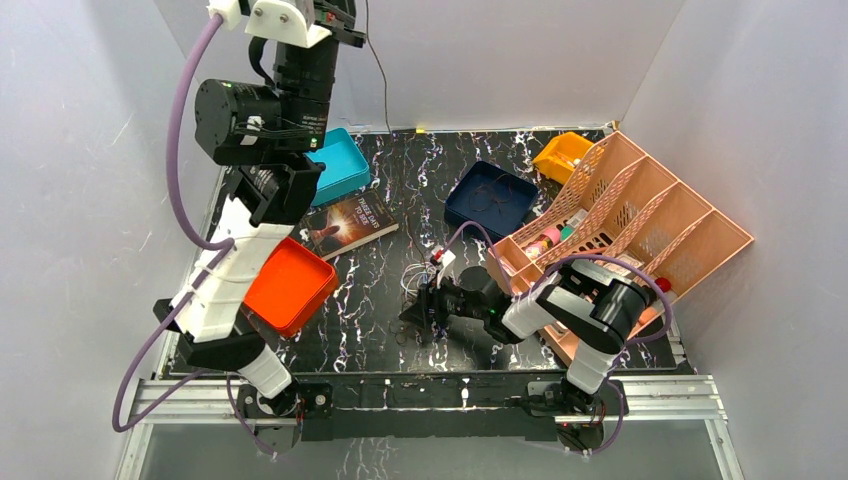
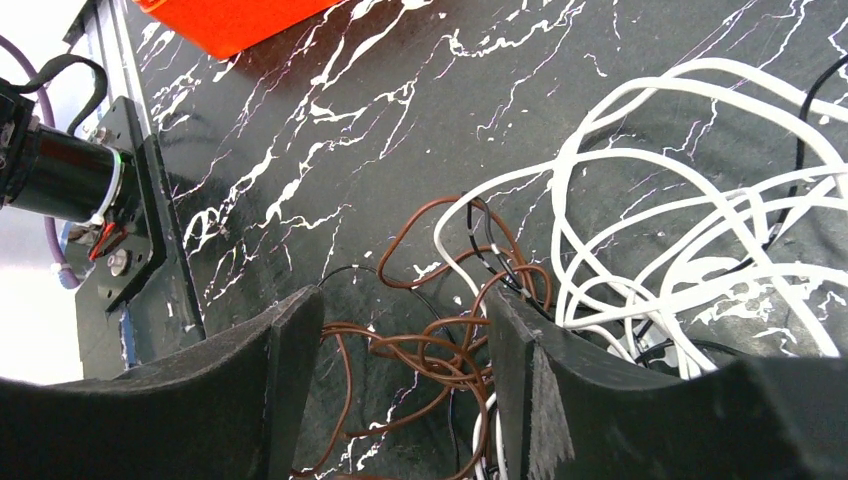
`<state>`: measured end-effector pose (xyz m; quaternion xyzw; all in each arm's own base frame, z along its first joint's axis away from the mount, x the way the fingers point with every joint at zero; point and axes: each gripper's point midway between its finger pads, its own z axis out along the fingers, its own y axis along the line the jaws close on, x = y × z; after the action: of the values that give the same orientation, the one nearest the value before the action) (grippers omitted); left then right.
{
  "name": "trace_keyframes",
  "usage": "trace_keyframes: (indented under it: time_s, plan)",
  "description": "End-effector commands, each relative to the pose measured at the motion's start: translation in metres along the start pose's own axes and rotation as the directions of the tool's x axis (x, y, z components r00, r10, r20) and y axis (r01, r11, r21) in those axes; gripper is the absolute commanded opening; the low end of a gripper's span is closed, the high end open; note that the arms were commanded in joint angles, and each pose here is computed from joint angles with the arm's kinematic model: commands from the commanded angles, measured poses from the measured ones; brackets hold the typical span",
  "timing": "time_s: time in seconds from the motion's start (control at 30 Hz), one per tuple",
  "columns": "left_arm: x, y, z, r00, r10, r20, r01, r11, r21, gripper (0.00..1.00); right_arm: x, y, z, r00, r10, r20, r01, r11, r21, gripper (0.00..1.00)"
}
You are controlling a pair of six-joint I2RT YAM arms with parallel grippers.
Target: Untangle the cables
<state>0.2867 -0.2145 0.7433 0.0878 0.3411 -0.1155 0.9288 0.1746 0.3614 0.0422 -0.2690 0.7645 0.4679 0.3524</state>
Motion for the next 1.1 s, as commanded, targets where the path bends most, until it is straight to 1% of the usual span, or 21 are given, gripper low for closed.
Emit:
trace_keyframes:
  time_s: [0.0, 0.13, 0.27, 0.37, 0.5, 0.57, 0.67, 0.8, 0.83, 0.97, 1.07]
  plan:
    - [-0.064, 0.036, 0.001, 0.984, 0.026, 0.177, -0.008, 0.995, -0.102, 0.00, -0.002, 0.002, -0.001, 1.000, -0.012, 0.014, 0.012, 1.000, -0.018, 0.70]
    - [-0.070, 0.041, 0.000, 0.980, 0.048, 0.193, -0.025, 0.993, -0.118, 0.00, -0.003, 0.003, -0.002, 1.000, -0.013, 0.018, 0.014, 1.000, -0.021, 0.71]
    - [-0.067, 0.043, -0.005, 0.984, 0.058, 0.171, -0.037, 0.992, -0.121, 0.00, -0.014, 0.010, -0.006, 0.999, -0.029, 0.039, 0.031, 0.999, -0.030, 0.72]
    - [-0.057, 0.042, -0.014, 0.990, 0.034, 0.135, -0.019, 0.994, -0.109, 0.00, -0.030, 0.018, -0.012, 0.996, -0.054, 0.065, 0.056, 0.998, -0.033, 0.72]
    - [-0.040, 0.040, -0.032, 0.997, -0.016, 0.077, 0.023, 0.996, -0.083, 0.00, -0.064, 0.035, -0.025, 0.987, -0.111, 0.118, 0.115, 0.993, -0.031, 0.74]
    - [-0.028, 0.036, -0.040, 0.998, -0.034, 0.045, 0.037, 0.997, -0.072, 0.00, -0.080, 0.040, -0.033, 0.979, -0.143, 0.143, 0.145, 0.989, -0.006, 0.75]
    - [-0.027, 0.041, -0.051, 0.998, -0.054, 0.031, 0.056, 0.995, -0.079, 0.00, -0.099, 0.041, -0.048, 0.968, -0.183, 0.174, 0.176, 0.983, 0.055, 0.78]
    - [-0.025, 0.044, -0.058, 0.998, -0.063, 0.023, 0.065, 0.994, -0.084, 0.00, -0.110, 0.037, -0.065, 0.955, -0.231, 0.188, 0.210, 0.969, 0.127, 0.82]
    - [-0.024, 0.044, -0.060, 0.998, -0.067, 0.016, 0.068, 0.995, -0.079, 0.00, -0.118, 0.038, -0.076, 0.944, -0.253, 0.212, 0.224, 0.963, 0.153, 0.83]
    - [-0.024, 0.044, -0.061, 0.998, -0.068, 0.009, 0.068, 0.995, -0.076, 0.00, -0.130, 0.037, -0.086, 0.923, -0.299, 0.241, 0.256, 0.947, 0.196, 0.83]
    - [-0.024, 0.044, -0.062, 0.998, -0.070, 0.006, 0.070, 0.994, -0.079, 0.00, -0.132, 0.037, -0.087, 0.919, -0.334, 0.211, 0.292, 0.934, 0.206, 0.82]
